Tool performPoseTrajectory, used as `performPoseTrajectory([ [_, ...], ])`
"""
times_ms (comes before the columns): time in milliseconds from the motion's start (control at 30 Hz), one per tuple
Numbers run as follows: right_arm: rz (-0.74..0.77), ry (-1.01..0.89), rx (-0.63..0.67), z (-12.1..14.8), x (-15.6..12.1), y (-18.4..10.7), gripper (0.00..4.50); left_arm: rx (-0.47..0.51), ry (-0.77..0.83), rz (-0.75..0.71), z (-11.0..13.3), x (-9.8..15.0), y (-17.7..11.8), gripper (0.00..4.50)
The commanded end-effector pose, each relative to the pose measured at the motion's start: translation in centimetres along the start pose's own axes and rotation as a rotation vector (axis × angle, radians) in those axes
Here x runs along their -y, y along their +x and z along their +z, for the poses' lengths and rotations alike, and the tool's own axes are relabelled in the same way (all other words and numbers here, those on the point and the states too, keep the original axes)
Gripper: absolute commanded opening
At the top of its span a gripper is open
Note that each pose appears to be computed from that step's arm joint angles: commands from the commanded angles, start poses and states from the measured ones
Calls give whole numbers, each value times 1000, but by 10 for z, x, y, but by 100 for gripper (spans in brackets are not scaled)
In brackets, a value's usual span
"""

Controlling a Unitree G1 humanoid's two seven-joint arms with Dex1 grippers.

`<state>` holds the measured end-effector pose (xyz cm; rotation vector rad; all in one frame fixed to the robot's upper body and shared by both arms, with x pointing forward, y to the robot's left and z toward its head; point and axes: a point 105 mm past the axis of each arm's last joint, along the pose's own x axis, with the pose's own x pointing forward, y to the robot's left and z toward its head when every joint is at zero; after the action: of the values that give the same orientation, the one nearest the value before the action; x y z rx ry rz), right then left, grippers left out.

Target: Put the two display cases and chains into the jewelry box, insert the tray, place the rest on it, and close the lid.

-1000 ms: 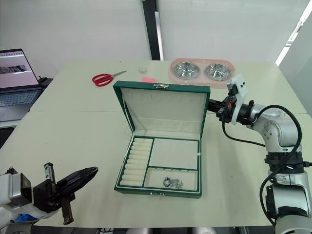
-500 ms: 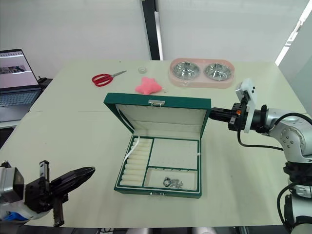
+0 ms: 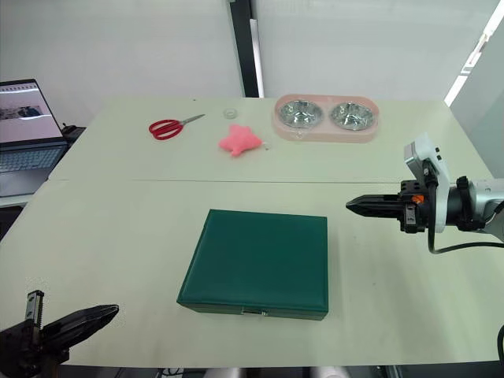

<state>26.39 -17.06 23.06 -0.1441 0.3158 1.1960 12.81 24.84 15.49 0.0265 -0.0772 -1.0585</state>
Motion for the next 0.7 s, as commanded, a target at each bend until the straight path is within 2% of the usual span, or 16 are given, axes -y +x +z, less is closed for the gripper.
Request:
performPoseTrajectory([
  [33,-11,-50,24,5,-3,0,3,3,25,-6,7,-2,2,0],
  [200,-76,-80,44,6,5,-4,3,23,60,29,21,-21,17,0],
  [433,-276,-156,117,6,24,-22,3,94,94,163,41,-40,37,0],
  [567,-383,-213,138,0,31,-33,3,95,-4,294,39,-63,38,0],
  [700,-493,-239,142,-13,33,-46,3,71,-44,488,33,-108,40,0],
])
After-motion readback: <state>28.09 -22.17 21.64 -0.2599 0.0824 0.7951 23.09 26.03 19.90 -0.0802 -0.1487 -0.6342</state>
